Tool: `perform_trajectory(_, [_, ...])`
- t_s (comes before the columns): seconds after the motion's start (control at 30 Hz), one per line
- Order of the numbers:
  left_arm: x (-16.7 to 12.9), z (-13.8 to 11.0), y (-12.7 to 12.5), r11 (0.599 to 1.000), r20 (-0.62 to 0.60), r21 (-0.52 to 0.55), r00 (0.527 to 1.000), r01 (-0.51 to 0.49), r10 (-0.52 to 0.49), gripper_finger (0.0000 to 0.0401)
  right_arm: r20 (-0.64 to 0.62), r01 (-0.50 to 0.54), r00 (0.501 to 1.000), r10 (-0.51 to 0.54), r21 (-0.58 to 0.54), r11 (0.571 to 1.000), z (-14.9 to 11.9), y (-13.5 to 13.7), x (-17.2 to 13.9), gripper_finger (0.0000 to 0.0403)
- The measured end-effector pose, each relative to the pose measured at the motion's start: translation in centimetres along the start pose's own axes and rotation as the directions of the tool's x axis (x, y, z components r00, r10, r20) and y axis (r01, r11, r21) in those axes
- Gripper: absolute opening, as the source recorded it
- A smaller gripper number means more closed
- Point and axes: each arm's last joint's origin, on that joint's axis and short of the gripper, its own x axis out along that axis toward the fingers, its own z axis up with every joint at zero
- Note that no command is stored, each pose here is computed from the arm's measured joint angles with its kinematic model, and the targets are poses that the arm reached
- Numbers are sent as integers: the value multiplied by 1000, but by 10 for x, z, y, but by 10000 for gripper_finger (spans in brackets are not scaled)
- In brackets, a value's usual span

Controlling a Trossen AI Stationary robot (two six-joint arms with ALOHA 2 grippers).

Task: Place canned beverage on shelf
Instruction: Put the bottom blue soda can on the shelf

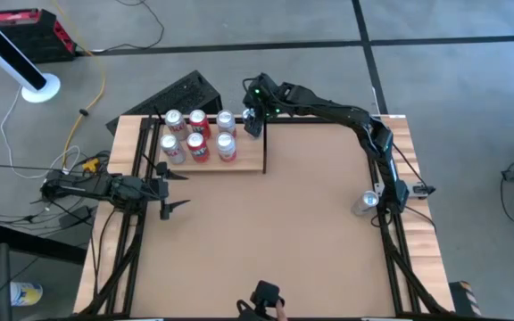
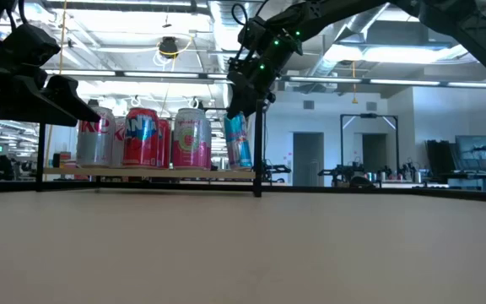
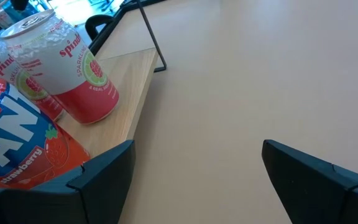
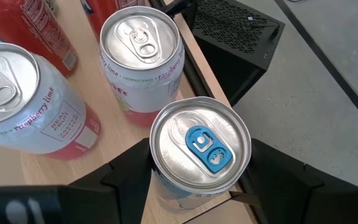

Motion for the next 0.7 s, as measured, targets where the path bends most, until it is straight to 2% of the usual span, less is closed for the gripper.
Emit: perform_trajectory(0.7, [0, 0, 0, 1000, 0, 0, 1000, 1, -1, 336, 0, -4, 1000, 4, 10, 1000, 0, 0, 0, 266])
